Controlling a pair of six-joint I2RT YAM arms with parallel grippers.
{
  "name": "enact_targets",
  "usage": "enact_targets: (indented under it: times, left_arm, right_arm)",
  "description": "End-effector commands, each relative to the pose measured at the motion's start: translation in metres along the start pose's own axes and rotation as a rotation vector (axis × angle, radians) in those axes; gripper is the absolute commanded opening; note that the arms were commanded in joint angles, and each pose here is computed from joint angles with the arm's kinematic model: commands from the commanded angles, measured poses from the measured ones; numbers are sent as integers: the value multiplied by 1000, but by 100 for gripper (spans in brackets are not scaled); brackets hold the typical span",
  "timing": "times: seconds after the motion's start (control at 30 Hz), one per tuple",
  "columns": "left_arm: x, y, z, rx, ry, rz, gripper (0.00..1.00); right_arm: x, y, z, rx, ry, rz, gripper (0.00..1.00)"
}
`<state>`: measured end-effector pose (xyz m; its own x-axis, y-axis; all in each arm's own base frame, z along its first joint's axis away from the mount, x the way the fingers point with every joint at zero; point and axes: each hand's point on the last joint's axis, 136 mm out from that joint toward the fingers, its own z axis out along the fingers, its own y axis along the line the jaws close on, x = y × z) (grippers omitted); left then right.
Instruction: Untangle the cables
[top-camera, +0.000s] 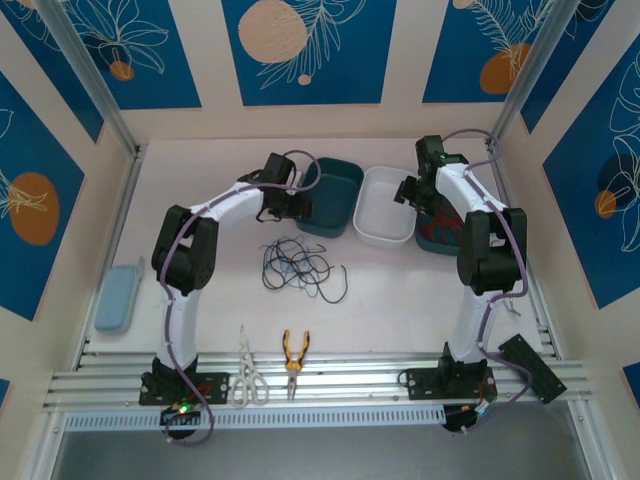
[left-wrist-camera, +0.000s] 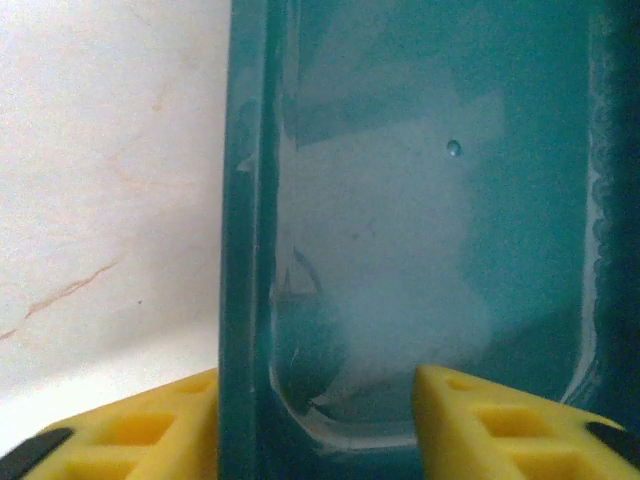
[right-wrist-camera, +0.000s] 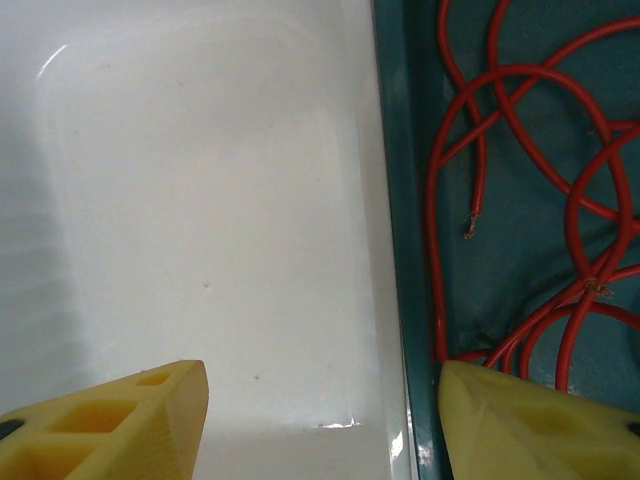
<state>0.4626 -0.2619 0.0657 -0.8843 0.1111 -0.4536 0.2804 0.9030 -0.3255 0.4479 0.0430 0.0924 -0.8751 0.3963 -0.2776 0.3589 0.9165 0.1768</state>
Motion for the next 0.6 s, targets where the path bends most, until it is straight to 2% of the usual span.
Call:
enact_targets:
  times: [0.0, 0.3, 0.47, 0.57]
  left_arm:
    - [-21, -5, -33, 15, -93, -33, 61]
    - [-37, -8, -100, 1, -251, -102, 100]
    - [-16, 11, -129, -47, -301, -176, 100]
    - [7, 26, -142, -85, -310, -202, 100]
  right_arm:
    - [-5, 5, -14, 9, -22, -13, 63]
    - [-3, 7, -64, 75, -128, -65, 68]
    - [16, 23, -94, 71, -167, -131, 69]
    - [44, 44, -107, 32, -168, -184, 68]
